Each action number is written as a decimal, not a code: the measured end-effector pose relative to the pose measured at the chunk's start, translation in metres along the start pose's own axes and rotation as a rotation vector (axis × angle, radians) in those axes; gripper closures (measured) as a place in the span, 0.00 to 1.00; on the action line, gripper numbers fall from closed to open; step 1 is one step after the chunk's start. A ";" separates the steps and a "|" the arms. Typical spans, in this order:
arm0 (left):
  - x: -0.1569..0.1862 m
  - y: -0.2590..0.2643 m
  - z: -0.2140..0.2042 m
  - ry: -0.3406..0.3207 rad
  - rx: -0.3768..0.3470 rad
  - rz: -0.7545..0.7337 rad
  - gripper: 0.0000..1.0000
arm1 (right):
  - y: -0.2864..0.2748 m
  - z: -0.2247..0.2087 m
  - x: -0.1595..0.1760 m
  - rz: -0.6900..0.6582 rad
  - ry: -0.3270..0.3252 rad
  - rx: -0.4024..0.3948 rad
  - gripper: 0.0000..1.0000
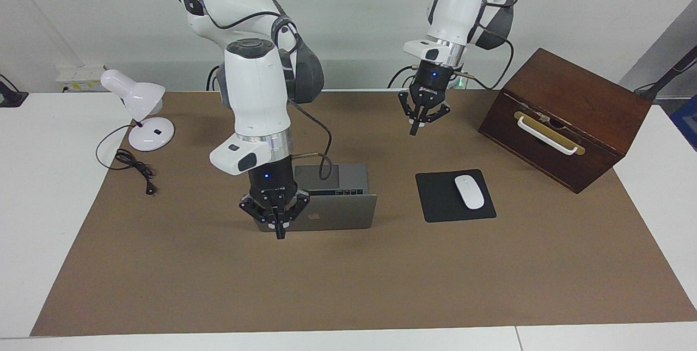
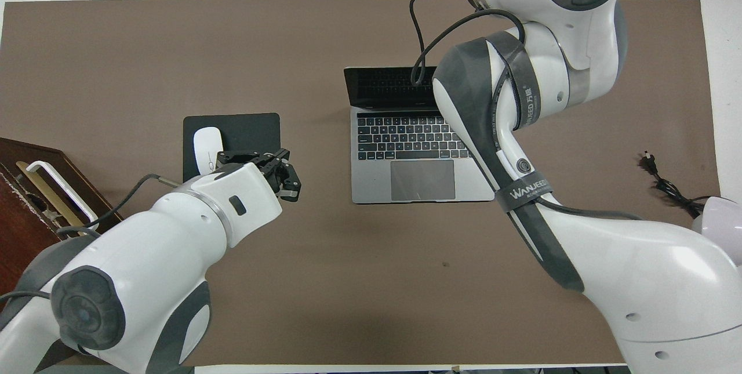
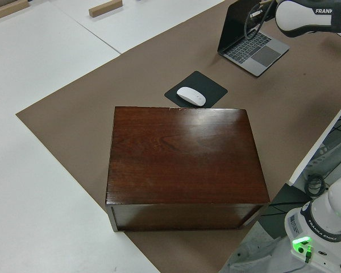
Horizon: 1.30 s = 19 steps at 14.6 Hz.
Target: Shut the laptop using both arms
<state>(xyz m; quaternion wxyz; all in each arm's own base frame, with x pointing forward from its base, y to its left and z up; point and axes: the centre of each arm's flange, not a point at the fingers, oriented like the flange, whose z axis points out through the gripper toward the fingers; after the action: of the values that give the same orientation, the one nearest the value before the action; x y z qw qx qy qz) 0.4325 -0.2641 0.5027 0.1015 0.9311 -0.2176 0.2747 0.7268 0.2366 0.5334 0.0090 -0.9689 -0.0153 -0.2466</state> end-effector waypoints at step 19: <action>-0.086 0.057 0.164 0.155 -0.072 0.134 0.99 | -0.002 0.033 -0.023 0.106 -0.210 0.105 0.99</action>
<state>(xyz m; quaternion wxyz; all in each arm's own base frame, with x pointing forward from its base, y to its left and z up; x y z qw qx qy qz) 0.4181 -0.3352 0.3236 0.1327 0.8861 -0.2806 0.3442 0.7225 0.2388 0.4935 0.0710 -0.9871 0.0223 -0.1420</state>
